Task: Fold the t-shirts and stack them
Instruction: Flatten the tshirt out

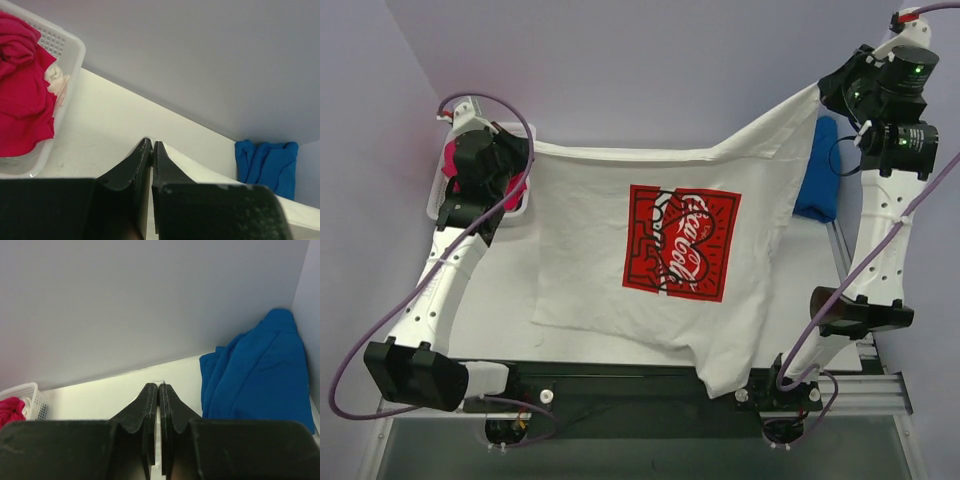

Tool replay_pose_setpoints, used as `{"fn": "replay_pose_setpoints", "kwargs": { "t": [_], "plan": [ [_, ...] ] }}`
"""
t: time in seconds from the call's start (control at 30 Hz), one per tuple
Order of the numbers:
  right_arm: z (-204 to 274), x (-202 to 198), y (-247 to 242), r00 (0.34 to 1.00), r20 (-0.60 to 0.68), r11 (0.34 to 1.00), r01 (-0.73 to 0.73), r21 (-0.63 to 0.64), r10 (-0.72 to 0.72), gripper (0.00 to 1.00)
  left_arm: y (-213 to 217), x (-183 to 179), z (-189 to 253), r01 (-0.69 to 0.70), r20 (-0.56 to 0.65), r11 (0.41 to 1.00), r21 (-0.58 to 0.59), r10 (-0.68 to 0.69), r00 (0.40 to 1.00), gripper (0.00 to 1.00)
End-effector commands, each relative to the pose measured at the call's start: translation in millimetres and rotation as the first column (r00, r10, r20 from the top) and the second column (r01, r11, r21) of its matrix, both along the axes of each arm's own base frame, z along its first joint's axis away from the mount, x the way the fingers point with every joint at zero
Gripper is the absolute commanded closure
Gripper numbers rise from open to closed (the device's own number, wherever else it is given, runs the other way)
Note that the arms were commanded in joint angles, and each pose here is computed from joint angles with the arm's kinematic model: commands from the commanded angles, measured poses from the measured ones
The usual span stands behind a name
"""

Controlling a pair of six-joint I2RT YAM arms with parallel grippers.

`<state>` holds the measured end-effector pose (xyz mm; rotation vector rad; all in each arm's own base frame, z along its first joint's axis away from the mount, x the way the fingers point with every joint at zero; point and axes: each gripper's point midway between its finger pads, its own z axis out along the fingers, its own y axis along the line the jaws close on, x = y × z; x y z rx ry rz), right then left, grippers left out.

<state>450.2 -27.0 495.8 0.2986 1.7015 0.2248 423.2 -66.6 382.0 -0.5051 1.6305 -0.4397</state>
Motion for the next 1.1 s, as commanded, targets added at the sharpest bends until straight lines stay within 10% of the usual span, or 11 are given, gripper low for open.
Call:
{"fn": "replay_pose_setpoints", "kwargs": {
  "t": [0.0, 0.3, 1.07],
  "plan": [
    [96.3, -39.8, 5.5, 0.957, 0.290, 0.998, 0.002, -0.064, 0.017, 1.00, 2.6, 2.4, 79.3, 0.000, 0.217, 0.999, -0.049, 0.011, 0.976, 1.00],
    [121.0, -98.3, 3.9, 0.933, 0.360, 0.991, 0.056, -0.119, -0.010, 1.00, 9.8, -18.9, 117.5, -0.009, 0.292, 0.999, -0.037, 0.020, 0.956, 1.00],
    [178.1, -311.5, 2.2, 0.760, 0.642, 0.946, 0.276, -0.172, -0.105, 1.00, 52.5, -214.2, 204.8, -0.073, 0.551, 0.997, -0.027, 0.075, 0.831, 1.00]
  ]
}}
